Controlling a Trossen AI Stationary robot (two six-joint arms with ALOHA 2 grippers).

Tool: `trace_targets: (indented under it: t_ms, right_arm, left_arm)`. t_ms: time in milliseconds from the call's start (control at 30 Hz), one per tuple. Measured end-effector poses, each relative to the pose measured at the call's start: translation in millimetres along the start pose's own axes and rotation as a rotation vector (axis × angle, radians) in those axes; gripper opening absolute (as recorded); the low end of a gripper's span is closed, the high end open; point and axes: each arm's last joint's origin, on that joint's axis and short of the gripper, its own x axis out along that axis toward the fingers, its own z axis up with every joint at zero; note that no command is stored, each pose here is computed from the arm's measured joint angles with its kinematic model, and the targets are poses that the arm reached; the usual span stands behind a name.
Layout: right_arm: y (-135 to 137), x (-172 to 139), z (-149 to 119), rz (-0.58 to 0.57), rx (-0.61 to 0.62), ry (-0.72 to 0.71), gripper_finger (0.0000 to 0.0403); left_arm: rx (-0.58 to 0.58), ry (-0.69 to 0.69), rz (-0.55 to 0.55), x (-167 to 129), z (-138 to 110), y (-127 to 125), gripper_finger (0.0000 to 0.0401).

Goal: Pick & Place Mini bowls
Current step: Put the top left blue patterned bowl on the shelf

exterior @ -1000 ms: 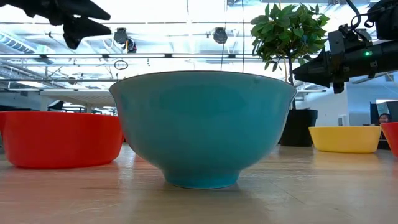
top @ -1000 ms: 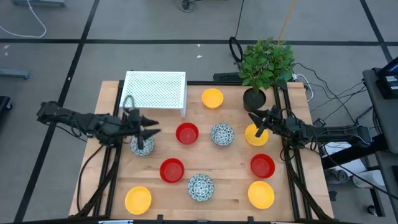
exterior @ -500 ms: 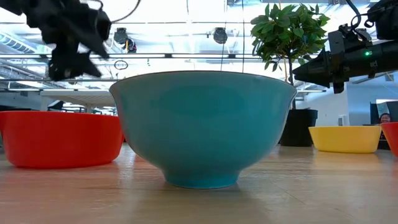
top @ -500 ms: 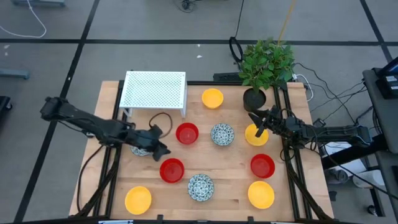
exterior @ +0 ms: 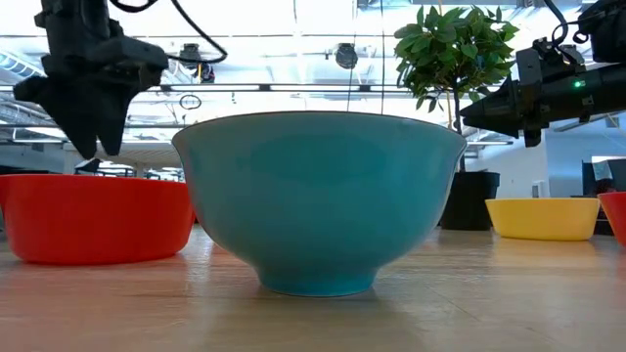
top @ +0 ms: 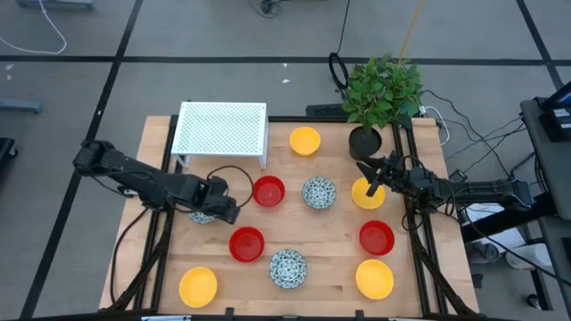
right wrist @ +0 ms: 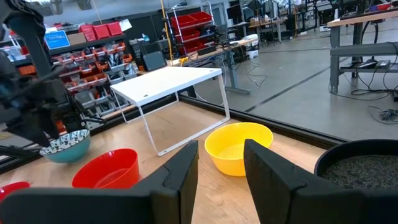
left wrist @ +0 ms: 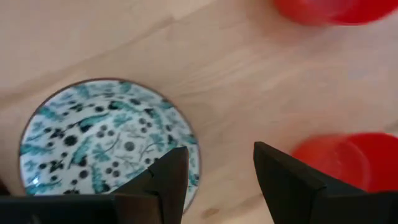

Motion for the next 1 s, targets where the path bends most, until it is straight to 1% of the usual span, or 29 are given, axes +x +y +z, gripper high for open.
trace_targets:
  t_ms: [67, 300, 467, 533, 600, 633, 767, 800, 833, 933, 1000]
  right_arm:
    - [0, 0, 0, 0.000, 0.000, 0.001, 0.0116]
    - [0, 0, 0, 0.000, 0.000, 0.001, 0.0116]
    - [0, 0, 0, 0.000, 0.000, 0.001, 0.0116]
    - [0, 0, 0, 0.000, 0.000, 0.000, 0.0116]
    - [0, 0, 0, 0.000, 0.000, 0.000, 0.0116]
    - [0, 0, 0, 0.000, 0.000, 0.000, 0.0116]
    - [0, 0, 0, 0.000, 0.000, 0.000, 0.0116]
    - [0, 0, 0, 0.000, 0.000, 0.000, 0.0116]
    - [0, 0, 0, 0.000, 0.000, 0.000, 0.0116]
    - [0, 0, 0, 0.000, 0.000, 0.000, 0.0116]
    - [0, 0, 0, 0.000, 0.000, 0.000, 0.0116]
  left_arm:
    - [-0.035, 0.014, 0.028, 8, -1, -1, 0.0186]
    - [-0.056, 0.089, 0.126, 33, -6, -9, 0.0186]
    - [-0.053, 0.099, 0.198, 48, -7, -13, 0.0186]
    - [-0.050, 0.099, 0.204, 51, -7, -13, 0.0179]
    - [-0.049, 0.100, 0.214, 52, -8, -13, 0.0157]
    - [-0.044, 0.101, 0.216, 52, -8, -13, 0.0138]
    - [-0.030, 0.100, 0.210, 51, -8, -14, 0.0038]
    - [-0.025, 0.092, 0.209, 49, -7, -13, 0.0022]
    - [-0.024, 0.091, 0.213, 47, -7, -12, 0.0017]
    - [-0.004, 0.091, 0.191, 45, -6, -16, 0.0025]
    - [0.027, 0.085, 0.144, 37, -4, -25, 0.0023]
